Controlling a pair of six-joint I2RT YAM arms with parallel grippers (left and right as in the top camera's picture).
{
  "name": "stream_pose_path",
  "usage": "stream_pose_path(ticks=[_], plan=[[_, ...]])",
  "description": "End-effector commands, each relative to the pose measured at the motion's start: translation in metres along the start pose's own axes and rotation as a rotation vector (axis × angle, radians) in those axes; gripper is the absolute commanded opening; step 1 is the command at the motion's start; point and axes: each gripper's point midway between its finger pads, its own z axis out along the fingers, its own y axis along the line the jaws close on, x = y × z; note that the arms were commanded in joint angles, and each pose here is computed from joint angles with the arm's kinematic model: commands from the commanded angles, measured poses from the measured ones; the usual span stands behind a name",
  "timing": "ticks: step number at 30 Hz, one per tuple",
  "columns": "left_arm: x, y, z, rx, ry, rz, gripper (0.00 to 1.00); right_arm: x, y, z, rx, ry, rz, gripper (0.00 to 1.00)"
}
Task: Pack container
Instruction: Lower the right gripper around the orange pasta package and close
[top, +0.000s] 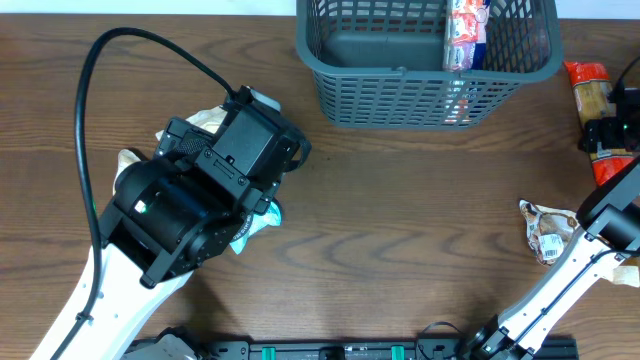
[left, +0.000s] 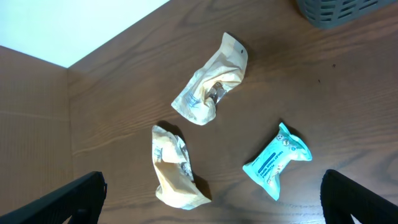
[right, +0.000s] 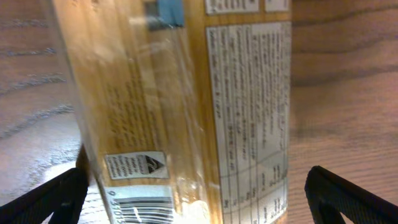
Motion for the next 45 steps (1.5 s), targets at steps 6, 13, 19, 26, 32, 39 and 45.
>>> stream_pose_path(ticks=[6,13,19,26,32,39,45], plan=[[0.0,-0.002,0.005,-0.006,0.019,-0.006,0.99,0.013,-0.006,0.01,-0.071,-0.012,0.066,0.99],[-0.001,-0.004,0.009,-0.008,0.031,0.002,0.99,0.018,-0.01,0.01,-0.146,-0.054,0.159,0.99],[-0.002,-0.007,0.013,-0.01,0.043,0.01,0.99,0.018,-0.008,0.009,-0.162,-0.055,0.16,0.99],[-0.002,-0.008,0.014,-0.01,0.047,0.013,0.98,0.009,0.003,0.008,-0.185,-0.076,0.143,0.99],[-0.002,-0.008,0.014,-0.01,0.047,0.013,0.99,0.007,0.008,0.01,-0.19,-0.073,0.135,0.99],[-0.002,-0.008,0.014,-0.01,0.047,0.013,0.99,0.012,0.012,0.019,-0.206,-0.054,0.137,0.99],[-0.002,-0.008,0.014,-0.01,0.047,0.013,0.99,0.012,0.011,0.019,-0.205,-0.056,0.138,0.98]])
